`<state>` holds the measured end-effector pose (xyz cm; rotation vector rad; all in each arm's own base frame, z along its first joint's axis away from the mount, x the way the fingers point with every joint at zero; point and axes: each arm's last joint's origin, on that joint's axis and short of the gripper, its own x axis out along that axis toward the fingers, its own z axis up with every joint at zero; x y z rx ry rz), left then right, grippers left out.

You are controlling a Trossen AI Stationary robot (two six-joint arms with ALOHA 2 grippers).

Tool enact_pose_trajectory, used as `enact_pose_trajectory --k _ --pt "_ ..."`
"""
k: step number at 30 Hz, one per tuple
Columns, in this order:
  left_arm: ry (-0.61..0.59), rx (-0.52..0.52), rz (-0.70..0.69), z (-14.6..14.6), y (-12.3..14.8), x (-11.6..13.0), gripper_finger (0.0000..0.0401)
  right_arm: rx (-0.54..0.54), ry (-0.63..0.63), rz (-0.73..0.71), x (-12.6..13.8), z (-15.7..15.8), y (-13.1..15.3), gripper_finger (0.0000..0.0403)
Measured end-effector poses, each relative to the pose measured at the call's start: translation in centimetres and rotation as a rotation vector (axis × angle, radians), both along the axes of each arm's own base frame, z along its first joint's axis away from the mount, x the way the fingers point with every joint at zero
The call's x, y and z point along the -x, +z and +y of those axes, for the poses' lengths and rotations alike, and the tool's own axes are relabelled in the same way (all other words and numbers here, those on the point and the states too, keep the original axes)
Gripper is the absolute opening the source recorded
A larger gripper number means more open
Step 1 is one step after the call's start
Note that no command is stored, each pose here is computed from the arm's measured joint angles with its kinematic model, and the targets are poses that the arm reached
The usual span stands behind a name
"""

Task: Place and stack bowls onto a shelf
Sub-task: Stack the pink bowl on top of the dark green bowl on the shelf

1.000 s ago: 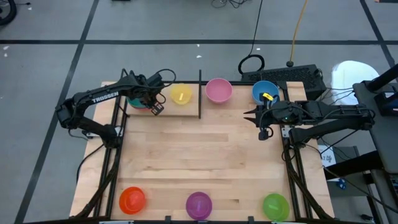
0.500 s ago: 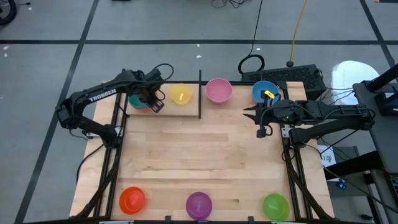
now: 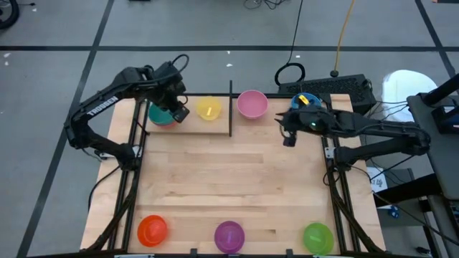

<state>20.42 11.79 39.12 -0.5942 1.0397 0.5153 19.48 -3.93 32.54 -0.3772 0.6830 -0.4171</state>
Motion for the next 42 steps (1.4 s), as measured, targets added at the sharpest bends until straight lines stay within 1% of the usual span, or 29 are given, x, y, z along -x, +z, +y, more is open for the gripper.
enact_pose_trajectory --k 2,7,10,14,16,21,24,27,29,35,42 --pt "-0.036 -0.017 -0.033 -0.5 1.0 -0.2 0.0099 0.007 -0.019 0.023 -0.9 -1.0 -0.5 0.0068" --pt "-0.089 -0.043 -0.084 -1.7 2.5 -0.5 0.0099 -0.027 0.000 0.051 -3.6 -3.9 -2.5 0.0068" --pt "-0.111 -0.049 -0.095 -2.1 2.8 -0.6 0.0099 -0.052 0.041 0.059 -5.1 -5.6 -3.8 0.0068" --pt "-0.130 -0.037 -0.075 -2.6 2.7 -0.6 0.0099 -0.100 0.084 0.087 -6.3 -7.5 -5.6 0.0068" --pt "-0.138 -0.029 -0.060 -2.8 2.6 -0.5 0.0099 -0.135 0.091 0.098 -6.6 -8.4 -6.5 0.0068" --pt "-0.154 -0.024 -0.051 -3.2 2.5 -0.6 0.0099 -0.259 0.058 0.132 -6.9 -10.5 -9.0 0.0068" --pt "-0.156 -0.024 -0.051 -3.3 2.5 -0.6 0.0099 -0.310 0.064 0.151 -7.1 -11.5 -10.3 0.0068" --pt "-0.155 -0.024 -0.051 -3.2 2.5 -0.6 0.0099 -0.329 0.075 0.180 -7.2 -12.2 -11.4 0.0068" --pt "-0.163 -0.029 -0.050 -3.2 2.5 -0.6 0.0099 -0.322 0.078 0.195 -7.2 -12.5 -11.8 0.0068" --pt "-0.178 -0.037 -0.049 -3.2 2.5 -0.6 0.0099 -0.305 0.073 0.205 -7.2 -13.5 -12.5 0.0068" --pt "-0.193 -0.047 -0.048 -3.2 2.5 -0.6 0.0099 -0.318 0.080 0.250 -7.2 -14.0 -13.7 0.0068"
